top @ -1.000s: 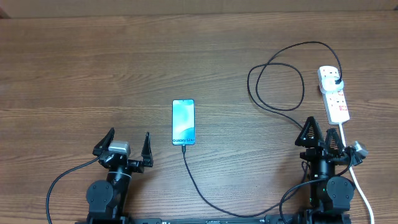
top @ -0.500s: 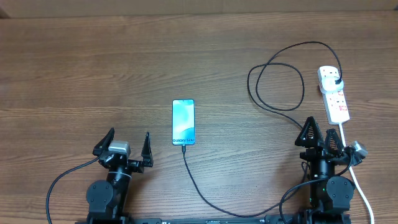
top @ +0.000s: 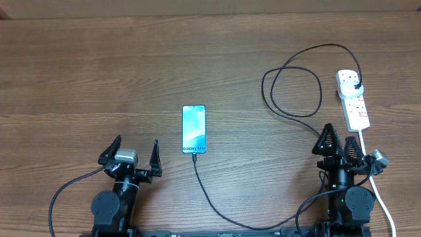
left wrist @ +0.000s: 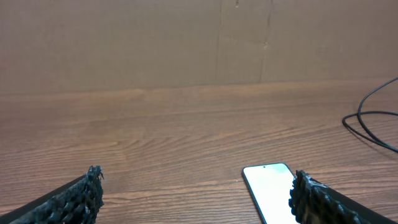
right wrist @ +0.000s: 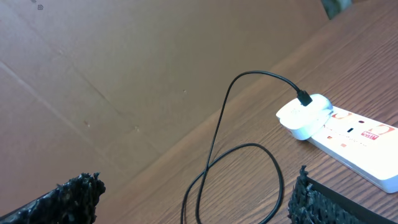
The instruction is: Plug charger to phone and switch on socket
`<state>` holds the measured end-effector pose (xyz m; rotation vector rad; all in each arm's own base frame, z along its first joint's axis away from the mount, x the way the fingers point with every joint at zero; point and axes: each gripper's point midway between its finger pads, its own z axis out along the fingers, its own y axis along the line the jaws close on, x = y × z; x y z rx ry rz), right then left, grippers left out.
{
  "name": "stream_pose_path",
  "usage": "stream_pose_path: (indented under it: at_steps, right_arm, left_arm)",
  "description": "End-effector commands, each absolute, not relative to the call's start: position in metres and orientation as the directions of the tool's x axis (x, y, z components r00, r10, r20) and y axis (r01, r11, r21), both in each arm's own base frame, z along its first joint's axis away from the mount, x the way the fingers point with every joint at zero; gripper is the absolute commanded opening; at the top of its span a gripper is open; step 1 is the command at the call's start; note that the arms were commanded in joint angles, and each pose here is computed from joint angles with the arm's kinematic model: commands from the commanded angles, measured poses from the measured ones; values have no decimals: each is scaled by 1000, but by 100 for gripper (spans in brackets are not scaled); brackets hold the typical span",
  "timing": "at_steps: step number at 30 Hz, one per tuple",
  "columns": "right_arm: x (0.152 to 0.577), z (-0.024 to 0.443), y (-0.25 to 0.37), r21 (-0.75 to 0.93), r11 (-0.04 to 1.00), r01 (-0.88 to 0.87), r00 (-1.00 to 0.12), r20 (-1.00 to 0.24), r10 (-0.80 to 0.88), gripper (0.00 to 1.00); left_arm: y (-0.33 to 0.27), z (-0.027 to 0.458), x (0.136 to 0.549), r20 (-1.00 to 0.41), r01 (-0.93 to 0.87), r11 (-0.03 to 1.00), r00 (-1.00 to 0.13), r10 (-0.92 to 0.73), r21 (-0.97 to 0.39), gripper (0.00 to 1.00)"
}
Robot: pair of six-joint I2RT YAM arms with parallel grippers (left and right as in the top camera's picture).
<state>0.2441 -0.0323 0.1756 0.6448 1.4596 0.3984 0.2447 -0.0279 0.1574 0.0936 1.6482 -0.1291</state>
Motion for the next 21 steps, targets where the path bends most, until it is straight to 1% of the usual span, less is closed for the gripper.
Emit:
stream_pose_path:
  at_steps: [1,9,13,16,18,21]
  right_arm:
    - [244,172,-34,615,775,145,94,-789,608,100]
    - [244,172,-35,606,781,150,97,-795,598,100]
    - [244,172,-33,439,885,157,59,-898,435,100]
    - [244,172,-33,326,931,163,39,-945,324,100]
    - [244,172,-33,297,940,165,34,-955,295,100]
    - [244,172,-33,298,940,165,35,-955,296,100]
  left_arm:
    - [-23,156,245,-996,114,993,-80,-27,-36,100]
    - [-23,156,245,-996,114,993,-80,-27,-36,100]
    - [-23,156,245,-996,114,993,-80,-27,-36,100]
    - [-23,156,245,-996,114,993,-80,-27,-36,99]
    - [-23,156,245,-996,114,993,-80,-27,-36,100]
    - [-23,156,245,-996,114,993,-80,-27,-36,100]
